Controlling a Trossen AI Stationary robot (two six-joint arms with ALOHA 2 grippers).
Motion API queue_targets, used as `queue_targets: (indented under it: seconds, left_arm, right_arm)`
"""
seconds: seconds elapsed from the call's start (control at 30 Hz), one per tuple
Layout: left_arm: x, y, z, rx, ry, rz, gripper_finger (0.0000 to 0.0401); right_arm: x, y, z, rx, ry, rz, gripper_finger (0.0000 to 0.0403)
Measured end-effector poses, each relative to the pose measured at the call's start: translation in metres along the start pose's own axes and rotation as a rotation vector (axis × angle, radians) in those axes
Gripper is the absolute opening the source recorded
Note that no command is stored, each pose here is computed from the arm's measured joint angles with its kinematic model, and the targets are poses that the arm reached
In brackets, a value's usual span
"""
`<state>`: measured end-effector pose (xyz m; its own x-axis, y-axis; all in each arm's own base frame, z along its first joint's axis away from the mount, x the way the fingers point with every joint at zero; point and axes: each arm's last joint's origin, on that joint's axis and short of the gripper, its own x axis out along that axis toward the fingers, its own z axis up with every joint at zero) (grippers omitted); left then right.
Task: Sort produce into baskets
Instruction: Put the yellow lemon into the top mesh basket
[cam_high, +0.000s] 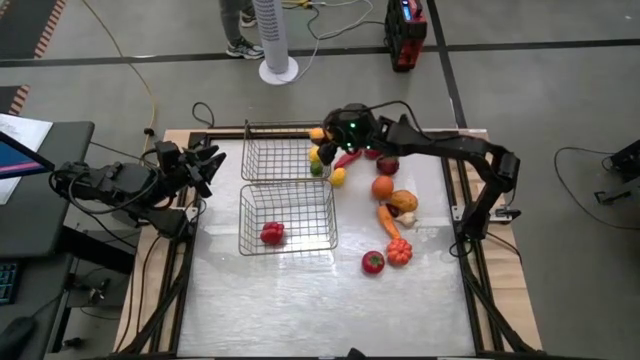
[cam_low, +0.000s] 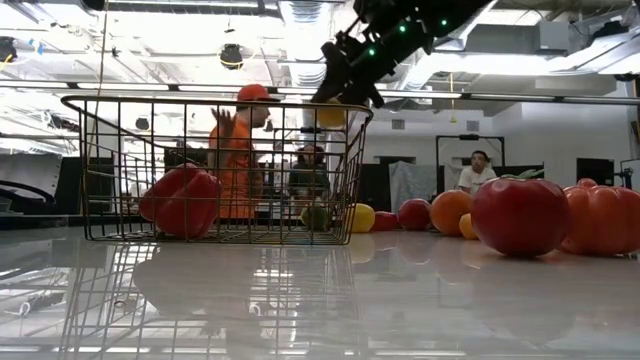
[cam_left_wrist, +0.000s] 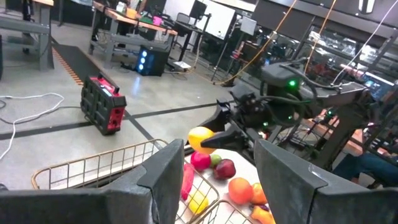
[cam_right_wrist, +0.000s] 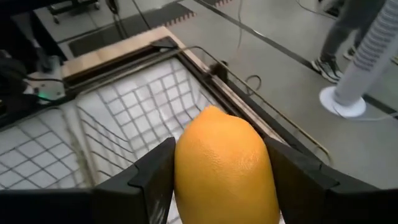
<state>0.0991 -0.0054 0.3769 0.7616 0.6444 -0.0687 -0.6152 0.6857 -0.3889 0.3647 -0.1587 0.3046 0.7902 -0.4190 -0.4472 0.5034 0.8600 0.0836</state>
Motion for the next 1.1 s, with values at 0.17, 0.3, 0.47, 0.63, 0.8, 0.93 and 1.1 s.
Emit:
queue_targets:
  seconds: [0.17,0.3,0.47,0.63,0.8,0.93,1.1]
  left_arm:
    - [0.0,0.0,0.0,0.002,-0.004,0.007,0.0183]
    - [0.0,0.0,0.0,0.002,-0.004,0.007,0.0183]
    - [0.0,0.0,0.0,0.003,-0.004,0.007,0.0183]
    - [0.0,0.0,0.0,0.003,-0.004,0.007,0.0183]
    - [0.0,-0.001,0.0,0.001,0.011,-0.02,0.0183]
    - [0.0,-0.001,-0.001,-0.005,0.023,-0.041,0.0183]
    - [0.0,-0.001,-0.001,-0.005,0.024,-0.042,0.0183]
  right_arm:
    - [-0.001,0.01,0.0,-0.007,-0.014,0.025,0.0255]
    - [-0.001,0.01,0.0,0.022,-0.009,0.034,0.0281]
    - [-0.001,0.008,0.0,0.031,-0.007,0.047,0.032]
    - [-0.001,0.007,-0.002,0.029,0.016,0.042,0.034]
    - [-0.001,0.001,-0.013,0.032,0.136,0.012,0.0338]
    - [-0.003,-0.008,-0.026,0.034,0.279,-0.028,0.0328]
    - [-0.005,-0.018,-0.039,-0.004,0.39,-0.052,0.0318]
